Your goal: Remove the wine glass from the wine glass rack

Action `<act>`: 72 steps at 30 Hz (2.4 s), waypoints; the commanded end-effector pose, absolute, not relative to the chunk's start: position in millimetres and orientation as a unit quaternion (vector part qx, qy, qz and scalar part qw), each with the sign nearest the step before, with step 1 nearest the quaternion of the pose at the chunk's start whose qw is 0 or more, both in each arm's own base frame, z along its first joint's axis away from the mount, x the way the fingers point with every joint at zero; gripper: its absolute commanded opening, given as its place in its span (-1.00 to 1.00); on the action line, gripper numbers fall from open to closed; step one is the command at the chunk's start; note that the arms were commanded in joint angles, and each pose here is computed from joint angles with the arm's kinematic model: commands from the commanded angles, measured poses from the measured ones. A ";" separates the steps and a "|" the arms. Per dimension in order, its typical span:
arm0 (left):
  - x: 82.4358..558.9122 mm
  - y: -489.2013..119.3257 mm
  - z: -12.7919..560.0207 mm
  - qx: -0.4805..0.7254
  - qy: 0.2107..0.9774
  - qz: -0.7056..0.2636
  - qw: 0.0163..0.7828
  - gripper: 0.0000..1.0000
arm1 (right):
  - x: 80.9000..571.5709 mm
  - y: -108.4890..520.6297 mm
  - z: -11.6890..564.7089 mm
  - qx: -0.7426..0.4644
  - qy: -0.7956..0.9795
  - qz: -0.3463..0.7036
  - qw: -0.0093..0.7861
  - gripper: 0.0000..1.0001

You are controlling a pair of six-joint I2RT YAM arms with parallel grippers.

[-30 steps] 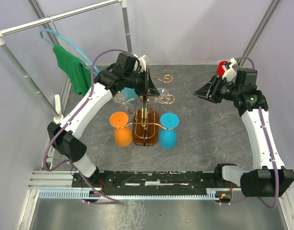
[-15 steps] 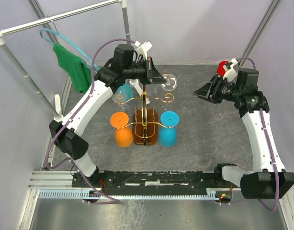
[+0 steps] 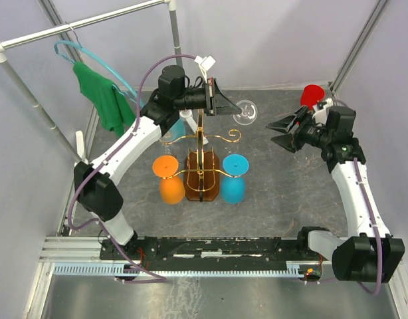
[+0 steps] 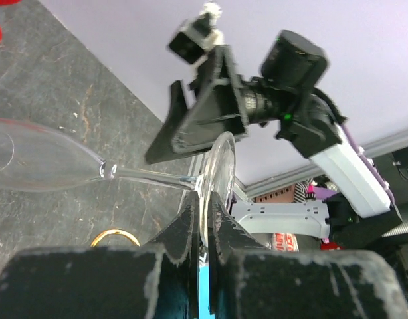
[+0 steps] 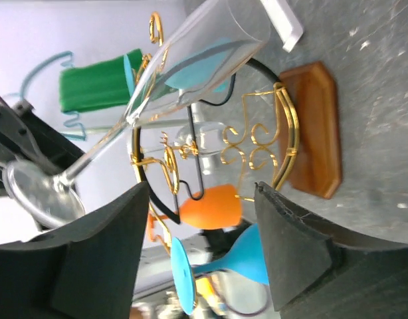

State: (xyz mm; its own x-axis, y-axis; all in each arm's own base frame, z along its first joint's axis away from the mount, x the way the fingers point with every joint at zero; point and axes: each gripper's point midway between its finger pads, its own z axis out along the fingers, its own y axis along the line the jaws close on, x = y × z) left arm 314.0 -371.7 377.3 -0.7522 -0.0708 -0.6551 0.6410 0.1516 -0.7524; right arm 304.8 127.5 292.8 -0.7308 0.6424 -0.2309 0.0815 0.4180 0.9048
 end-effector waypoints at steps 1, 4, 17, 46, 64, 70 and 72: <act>273.4 -358.0 441.1 0.287 0.601 -0.666 0.336 -0.95 | 318.8 138.9 325.6 0.281 0.702 0.604 0.252 0.50; 258.1 -352.2 450.5 0.317 0.575 -0.670 0.346 -0.95 | 325.4 139.9 330.1 0.314 0.658 0.649 0.219 0.68; 218.9 -338.5 463.6 0.406 0.506 -0.671 0.359 -0.95 | 332.2 146.3 374.4 0.342 0.584 0.719 0.161 0.99; 211.1 -342.3 457.0 0.429 0.488 -0.676 0.347 -0.95 | 331.4 166.7 393.2 0.325 0.581 0.729 0.160 0.36; 200.5 -318.4 472.3 0.435 0.487 -0.661 0.370 0.49 | 343.1 160.6 393.9 0.303 0.628 0.683 0.219 0.17; 202.0 -296.1 490.5 0.420 0.489 -0.645 0.410 0.50 | 376.9 134.0 406.4 0.304 0.629 0.662 0.272 0.14; 205.3 -286.9 495.0 0.414 0.494 -0.635 0.426 0.52 | 394.2 122.2 408.5 0.302 0.633 0.647 0.300 0.11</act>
